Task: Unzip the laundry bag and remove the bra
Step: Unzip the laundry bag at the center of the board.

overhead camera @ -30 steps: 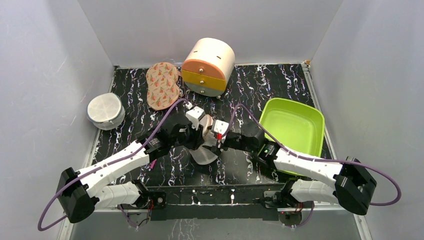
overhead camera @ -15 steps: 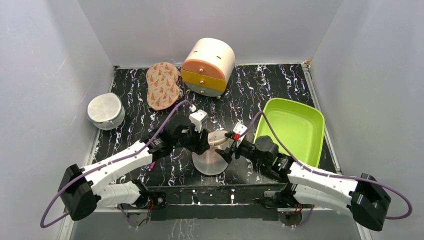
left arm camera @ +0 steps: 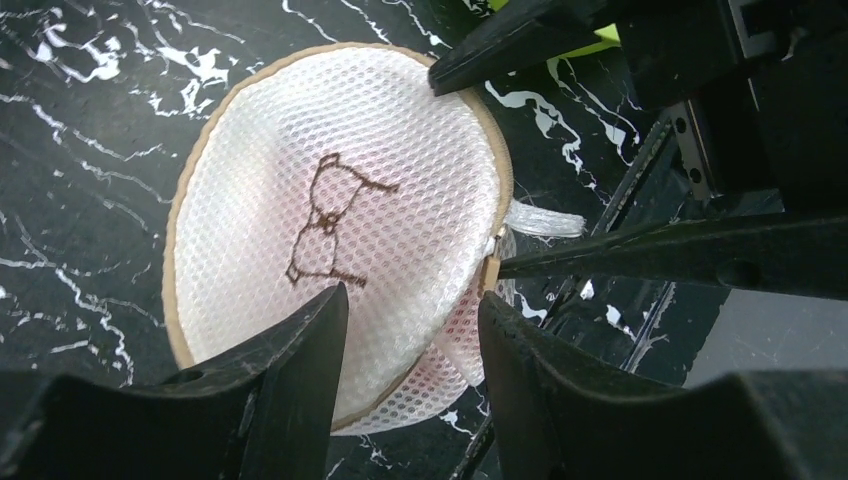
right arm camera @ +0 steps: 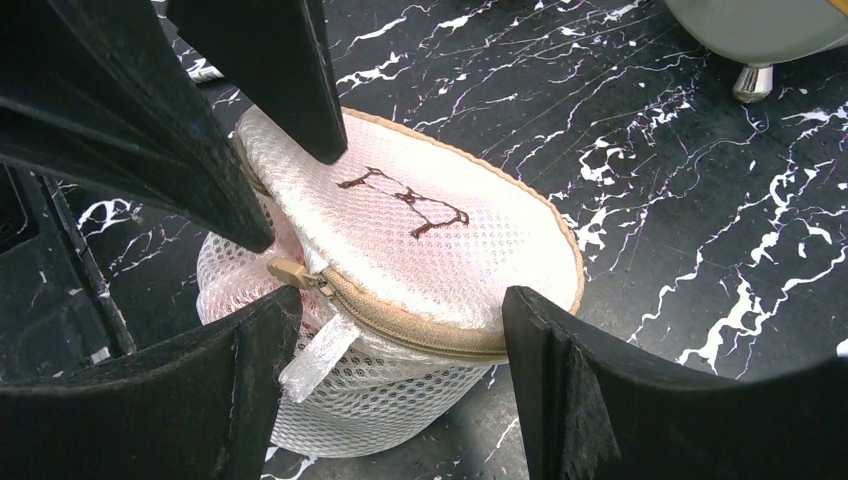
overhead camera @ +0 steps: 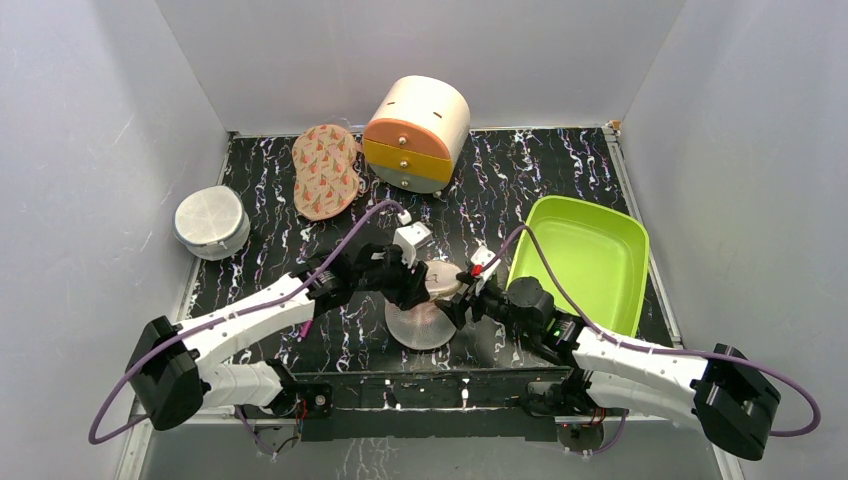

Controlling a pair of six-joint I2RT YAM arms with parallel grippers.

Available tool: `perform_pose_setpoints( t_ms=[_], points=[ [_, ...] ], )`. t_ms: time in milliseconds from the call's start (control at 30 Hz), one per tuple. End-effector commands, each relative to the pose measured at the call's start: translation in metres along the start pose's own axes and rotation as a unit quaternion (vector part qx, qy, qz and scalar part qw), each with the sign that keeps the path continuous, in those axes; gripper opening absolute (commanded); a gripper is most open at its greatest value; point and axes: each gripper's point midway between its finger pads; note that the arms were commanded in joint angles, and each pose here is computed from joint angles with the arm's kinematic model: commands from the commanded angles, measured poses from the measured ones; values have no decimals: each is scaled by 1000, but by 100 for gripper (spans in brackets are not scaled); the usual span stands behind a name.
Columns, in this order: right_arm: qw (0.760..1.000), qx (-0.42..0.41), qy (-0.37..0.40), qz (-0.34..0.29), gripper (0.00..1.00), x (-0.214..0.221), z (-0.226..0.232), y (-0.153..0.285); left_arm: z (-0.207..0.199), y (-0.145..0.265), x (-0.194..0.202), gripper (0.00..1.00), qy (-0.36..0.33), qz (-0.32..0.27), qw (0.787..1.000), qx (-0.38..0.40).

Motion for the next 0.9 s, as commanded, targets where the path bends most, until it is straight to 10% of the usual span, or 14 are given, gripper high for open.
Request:
perform_pose_setpoints(
  t_ms=[0,400,733,867],
  points=[
    [999,-2,0,-43,72,-29,4,-2,-10,-6,-16,49,-46,-16,998,47],
    [981,118,-127,-93,98,-80,-23,12,13,1,-19,14,-54,9,998,-18],
    [984,118,-131,-15,98,-87,-11,-11,38,39,-45,0,55,-34,991,-118],
    [992,59,-113,-20,81,-94,8,-10,45,47,-51,0,94,-42,985,-140]
  ],
)
Point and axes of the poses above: each gripper's point midway between its finger pads, its own y axis back along the fingers, its own z axis along the line the jaws close on, x = y × z, and after that the axes turned 11 degrees about -y, right-handed
